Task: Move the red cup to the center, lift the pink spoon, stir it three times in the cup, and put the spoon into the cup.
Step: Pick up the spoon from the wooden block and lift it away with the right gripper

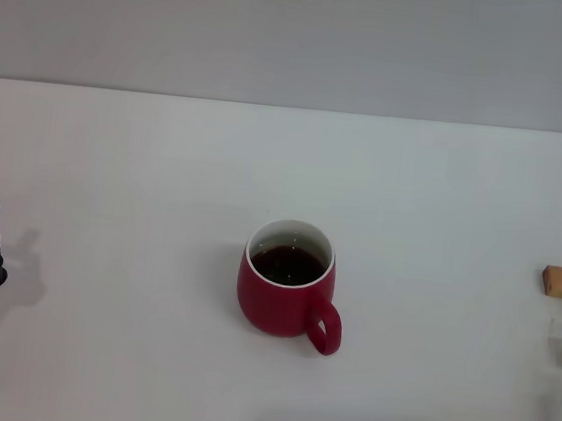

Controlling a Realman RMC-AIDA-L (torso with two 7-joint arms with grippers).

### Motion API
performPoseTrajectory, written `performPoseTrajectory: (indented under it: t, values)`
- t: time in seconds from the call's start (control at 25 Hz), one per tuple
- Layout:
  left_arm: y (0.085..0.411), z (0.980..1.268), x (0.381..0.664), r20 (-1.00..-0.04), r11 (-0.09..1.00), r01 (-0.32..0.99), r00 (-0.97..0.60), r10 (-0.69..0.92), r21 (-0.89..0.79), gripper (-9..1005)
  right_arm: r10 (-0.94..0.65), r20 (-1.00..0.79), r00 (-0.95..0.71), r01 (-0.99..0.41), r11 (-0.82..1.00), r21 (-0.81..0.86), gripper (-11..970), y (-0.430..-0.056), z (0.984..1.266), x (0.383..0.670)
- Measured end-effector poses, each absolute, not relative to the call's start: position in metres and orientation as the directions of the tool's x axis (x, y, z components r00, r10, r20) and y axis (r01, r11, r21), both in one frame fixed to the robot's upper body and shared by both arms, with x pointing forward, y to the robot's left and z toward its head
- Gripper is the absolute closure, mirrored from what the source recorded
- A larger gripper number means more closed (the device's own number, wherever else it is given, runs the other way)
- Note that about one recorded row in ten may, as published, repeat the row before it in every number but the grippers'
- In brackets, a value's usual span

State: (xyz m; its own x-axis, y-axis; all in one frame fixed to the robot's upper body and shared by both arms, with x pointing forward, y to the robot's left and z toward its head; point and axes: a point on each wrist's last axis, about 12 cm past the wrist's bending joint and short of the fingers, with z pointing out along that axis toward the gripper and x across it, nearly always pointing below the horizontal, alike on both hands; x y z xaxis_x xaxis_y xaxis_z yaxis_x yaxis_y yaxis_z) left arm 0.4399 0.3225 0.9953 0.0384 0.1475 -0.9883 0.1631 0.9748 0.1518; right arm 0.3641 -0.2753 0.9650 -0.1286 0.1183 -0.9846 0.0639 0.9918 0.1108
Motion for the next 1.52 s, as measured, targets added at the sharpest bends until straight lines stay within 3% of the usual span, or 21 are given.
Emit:
performPoseTrajectory:
  t: [0.48, 0.88, 1.52]
  values:
    - [0.3232, 0.9948, 0.4374, -0.988, 0.975, 0.161, 0.038, 0.147, 0.152, 997, 0.141, -0.981, -0.136, 0.058, 0.989, 0.134, 254, -0.274, 0.9641, 0.3614]
    - [0.3232, 0.9943, 0.4357, -0.988, 0.975, 0.164, 0.037, 0.148, 0.152, 997, 0.135, -0.981, -0.142, 0.034, 0.991, 0.132, 400, -0.2717, 0.9639, 0.3616]
    - [0.322, 0.9942, 0.4354, -0.988, 0.974, 0.168, 0.038, 0.147, 0.151, 997, 0.131, -0.981, -0.141, 0.051, 0.991, 0.125, 408, -0.2752, 0.9635, 0.3589]
